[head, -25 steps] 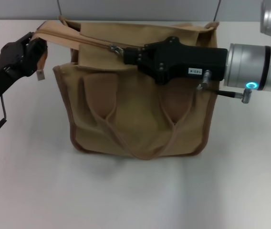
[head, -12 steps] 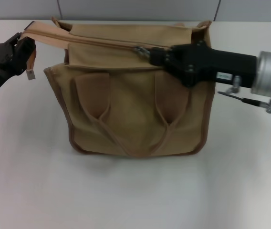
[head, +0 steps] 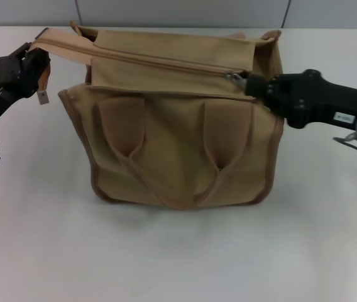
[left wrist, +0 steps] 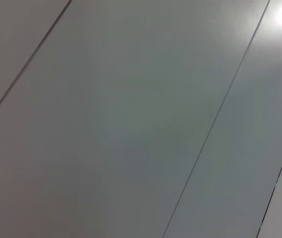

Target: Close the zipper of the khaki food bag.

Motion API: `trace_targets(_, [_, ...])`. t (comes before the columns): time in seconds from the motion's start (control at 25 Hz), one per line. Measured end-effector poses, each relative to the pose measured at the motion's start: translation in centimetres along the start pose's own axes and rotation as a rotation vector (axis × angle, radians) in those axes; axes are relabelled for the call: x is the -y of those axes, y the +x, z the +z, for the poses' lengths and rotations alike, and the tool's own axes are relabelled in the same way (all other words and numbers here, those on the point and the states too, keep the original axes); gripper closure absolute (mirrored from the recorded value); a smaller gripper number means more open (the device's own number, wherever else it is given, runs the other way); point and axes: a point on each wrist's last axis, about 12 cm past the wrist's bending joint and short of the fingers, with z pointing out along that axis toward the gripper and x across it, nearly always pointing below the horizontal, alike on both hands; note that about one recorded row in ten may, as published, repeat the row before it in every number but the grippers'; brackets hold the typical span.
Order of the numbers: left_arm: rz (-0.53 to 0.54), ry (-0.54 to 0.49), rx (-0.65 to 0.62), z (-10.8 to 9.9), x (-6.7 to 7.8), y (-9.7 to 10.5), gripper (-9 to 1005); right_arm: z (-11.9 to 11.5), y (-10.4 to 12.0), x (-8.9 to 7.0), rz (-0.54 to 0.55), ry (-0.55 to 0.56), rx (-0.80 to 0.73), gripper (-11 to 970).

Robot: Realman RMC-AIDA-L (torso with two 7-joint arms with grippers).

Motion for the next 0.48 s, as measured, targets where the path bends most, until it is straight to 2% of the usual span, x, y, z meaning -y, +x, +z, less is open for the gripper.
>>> trace_targets(0.12, [0.0, -0.002, -0.004, 0.0, 0.0, 0.0, 974, -1.3, 0.2, 0.1, 0.014, 0.023, 0.023, 957])
trace_targets(0.16, [0.0, -0.002, -0.005, 0.1, 0.0, 0.1, 971, -2.5, 0.4, 0.1, 0.025, 0.044, 0.048, 957])
trace_targets(0.2, [0.0, -0.002, -0.006, 0.1, 0.0, 0.1, 968, -2.5, 0.4, 0.1, 0.025, 0.044, 0.048, 957])
trace_targets(0.32, [-0.001, -0.003, -0.007, 0.1, 0.0, 0.1, 960, -5.1, 0.5, 0.2, 0.032, 0.099, 0.115, 958])
trace_targets(0.36, [-0.001, -0.004, -0.008, 0.0, 0.0, 0.1, 957, -6.7, 0.6, 0.0, 0.022, 0.13, 0.166, 958])
trace_targets(0.4, [-0.001, -0.004, -0.008, 0.0, 0.0, 0.1, 954, -6.7, 0.6, 0.0, 0.022, 0.13, 0.166, 958])
trace_targets(0.48, [-0.002, -0.004, -0.008, 0.0, 0.0, 0.1, 948, -8.2, 0.8, -0.3, 0.018, 0.154, 0.218, 958])
